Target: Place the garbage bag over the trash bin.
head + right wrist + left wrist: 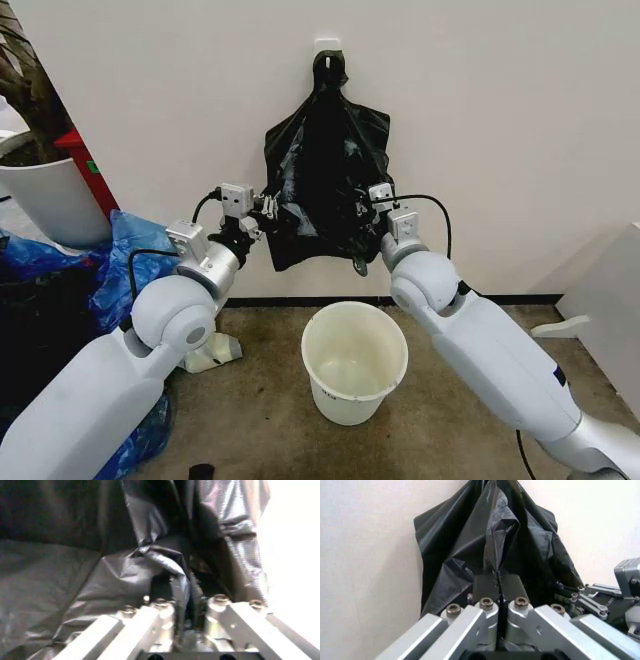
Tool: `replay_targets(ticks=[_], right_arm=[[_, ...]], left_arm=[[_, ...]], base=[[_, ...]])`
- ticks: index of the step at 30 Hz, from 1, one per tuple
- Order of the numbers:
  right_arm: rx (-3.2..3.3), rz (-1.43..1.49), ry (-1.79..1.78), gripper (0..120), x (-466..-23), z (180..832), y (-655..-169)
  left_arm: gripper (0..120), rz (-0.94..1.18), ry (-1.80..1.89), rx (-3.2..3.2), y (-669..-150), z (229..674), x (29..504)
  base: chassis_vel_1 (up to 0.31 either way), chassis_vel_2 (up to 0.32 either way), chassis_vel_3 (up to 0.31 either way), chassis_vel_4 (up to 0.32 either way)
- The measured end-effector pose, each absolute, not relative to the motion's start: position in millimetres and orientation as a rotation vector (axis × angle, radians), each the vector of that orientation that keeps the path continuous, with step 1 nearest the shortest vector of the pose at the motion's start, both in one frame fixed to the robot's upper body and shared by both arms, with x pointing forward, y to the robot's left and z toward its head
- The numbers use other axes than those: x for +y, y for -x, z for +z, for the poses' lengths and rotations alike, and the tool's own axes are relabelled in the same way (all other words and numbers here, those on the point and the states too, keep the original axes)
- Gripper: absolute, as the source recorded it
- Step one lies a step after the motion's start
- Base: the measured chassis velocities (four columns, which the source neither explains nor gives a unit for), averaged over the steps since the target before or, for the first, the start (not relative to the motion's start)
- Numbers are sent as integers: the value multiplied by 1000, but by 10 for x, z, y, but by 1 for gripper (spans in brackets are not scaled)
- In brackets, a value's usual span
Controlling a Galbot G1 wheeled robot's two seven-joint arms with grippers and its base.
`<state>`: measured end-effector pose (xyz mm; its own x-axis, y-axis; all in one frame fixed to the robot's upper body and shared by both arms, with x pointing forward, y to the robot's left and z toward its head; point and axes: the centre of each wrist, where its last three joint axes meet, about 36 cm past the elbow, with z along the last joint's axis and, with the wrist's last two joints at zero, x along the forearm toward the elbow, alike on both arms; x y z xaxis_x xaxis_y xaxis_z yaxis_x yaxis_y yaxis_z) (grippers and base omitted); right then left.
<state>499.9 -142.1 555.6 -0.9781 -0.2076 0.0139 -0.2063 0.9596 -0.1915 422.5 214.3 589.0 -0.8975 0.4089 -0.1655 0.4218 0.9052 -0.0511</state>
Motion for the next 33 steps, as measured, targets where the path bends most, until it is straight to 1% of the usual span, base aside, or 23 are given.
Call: replay_targets(ticks=[3,7,10,13,15,17,19,21,22,24,27,28,29,33], right_arm=[[3093,-216,348,0,-1458,5635,-4934],[3041,-35,453,0,-1527,5793,-4679],[3005,46,517,0,-1610,5824,-4541],[2979,122,576,0,-1797,5686,-4428],[2981,132,582,0,-1822,5652,-4410],[3008,195,603,0,-1934,5406,-4258],[3040,263,622,0,-1955,5220,-4037],[3041,274,625,0,-1950,5205,-3997],[3032,295,634,0,-1937,5213,-3900],[3003,310,647,0,-1932,5301,-3825],[2905,369,693,0,-1994,5790,-3617],[2905,369,693,0,-1994,5790,-3617],[2876,385,720,0,-2058,5991,-3517],[2841,382,735,0,-2167,6255,-3300]], left_arm=[[0,-129,-636,2918,-4226,5893,2150],[0,-135,-633,2928,-4208,5858,2164],[0,-140,-633,2937,-4188,5827,2173],[0,-166,-640,2972,-4128,5722,2184],[0,-172,-640,2979,-4116,5696,2186],[0,-213,-639,3033,-4029,5508,2189],[0,-242,-651,3066,-3900,5364,2166],[0,-247,-658,3068,-3870,5352,2157],[0,-256,-682,3063,-3790,5354,2130],[0,-258,-710,3046,-3730,5399,2104],[0,-250,-778,2986,-3612,5612,2078],[0,-250,-778,2986,-3612,5612,2078],[0,-253,-805,2969,-3559,5681,2077],[0,-319,-886,2935,-3424,5818,2058]], base=[[0,0,0,0],[0,0,0,0],[0,0,0,0],[0,0,0,0],[0,0,0,0],[0,0,0,0],[0,0,0,0],[0,0,0,0],[0,0,0,0],[0,0,0,0],[0,0,0,0],[0,0,0,0],[0,0,0,0],[0,0,0,0]])
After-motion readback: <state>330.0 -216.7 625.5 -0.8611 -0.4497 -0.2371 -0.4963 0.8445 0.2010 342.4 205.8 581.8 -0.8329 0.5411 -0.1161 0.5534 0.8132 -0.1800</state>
